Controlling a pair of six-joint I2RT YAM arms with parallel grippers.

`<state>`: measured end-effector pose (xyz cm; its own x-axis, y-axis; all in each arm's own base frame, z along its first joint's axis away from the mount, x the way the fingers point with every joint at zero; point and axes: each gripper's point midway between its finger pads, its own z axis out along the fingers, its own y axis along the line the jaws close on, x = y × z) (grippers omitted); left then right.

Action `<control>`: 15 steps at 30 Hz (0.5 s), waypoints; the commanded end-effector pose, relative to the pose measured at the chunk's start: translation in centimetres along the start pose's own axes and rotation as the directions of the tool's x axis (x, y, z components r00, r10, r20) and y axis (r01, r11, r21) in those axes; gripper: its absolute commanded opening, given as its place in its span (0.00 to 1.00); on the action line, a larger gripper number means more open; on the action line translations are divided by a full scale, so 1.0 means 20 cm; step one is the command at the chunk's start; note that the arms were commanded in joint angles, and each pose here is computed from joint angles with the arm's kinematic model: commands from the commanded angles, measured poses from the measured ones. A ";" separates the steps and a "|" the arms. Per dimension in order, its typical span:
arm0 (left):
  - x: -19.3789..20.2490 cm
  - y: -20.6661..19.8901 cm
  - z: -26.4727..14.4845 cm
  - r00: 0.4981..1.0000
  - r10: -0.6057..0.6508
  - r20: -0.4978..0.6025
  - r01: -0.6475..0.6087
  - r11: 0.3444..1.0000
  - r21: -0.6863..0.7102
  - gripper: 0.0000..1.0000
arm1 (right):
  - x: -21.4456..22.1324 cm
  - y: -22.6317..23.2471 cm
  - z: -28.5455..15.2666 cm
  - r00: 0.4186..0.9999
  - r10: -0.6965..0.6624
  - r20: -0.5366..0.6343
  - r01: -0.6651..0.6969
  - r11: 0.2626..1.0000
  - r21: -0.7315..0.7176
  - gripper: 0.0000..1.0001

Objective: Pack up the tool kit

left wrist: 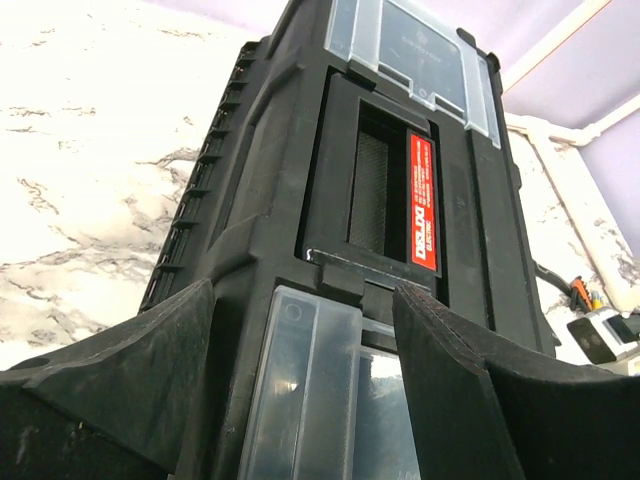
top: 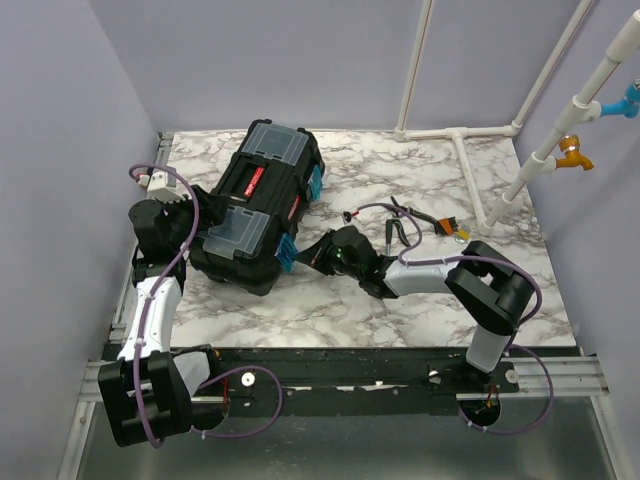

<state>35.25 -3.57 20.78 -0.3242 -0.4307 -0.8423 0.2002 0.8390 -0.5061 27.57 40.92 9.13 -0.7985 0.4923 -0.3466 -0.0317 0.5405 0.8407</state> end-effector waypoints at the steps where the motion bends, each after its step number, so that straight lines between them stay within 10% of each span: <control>1: 0.87 -0.29 -0.27 0.627 -0.458 -0.631 0.536 0.841 -0.078 0.72 | 0.08 0.05 0.11 1.000 -0.023 -0.020 0.022 0.999 -0.045 0.01; 15: 0.93 -0.31 -0.26 0.609 -0.465 -0.643 0.549 0.832 -0.081 0.72 | 0.03 0.13 0.15 0.997 -0.071 -0.014 0.070 0.996 -0.057 0.01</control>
<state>35.59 -7.61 21.45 -0.3581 -0.5120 -0.7808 0.2815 0.7381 -0.6132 27.24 41.64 3.61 -0.8362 0.4185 -0.3545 -0.0017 0.6443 0.7648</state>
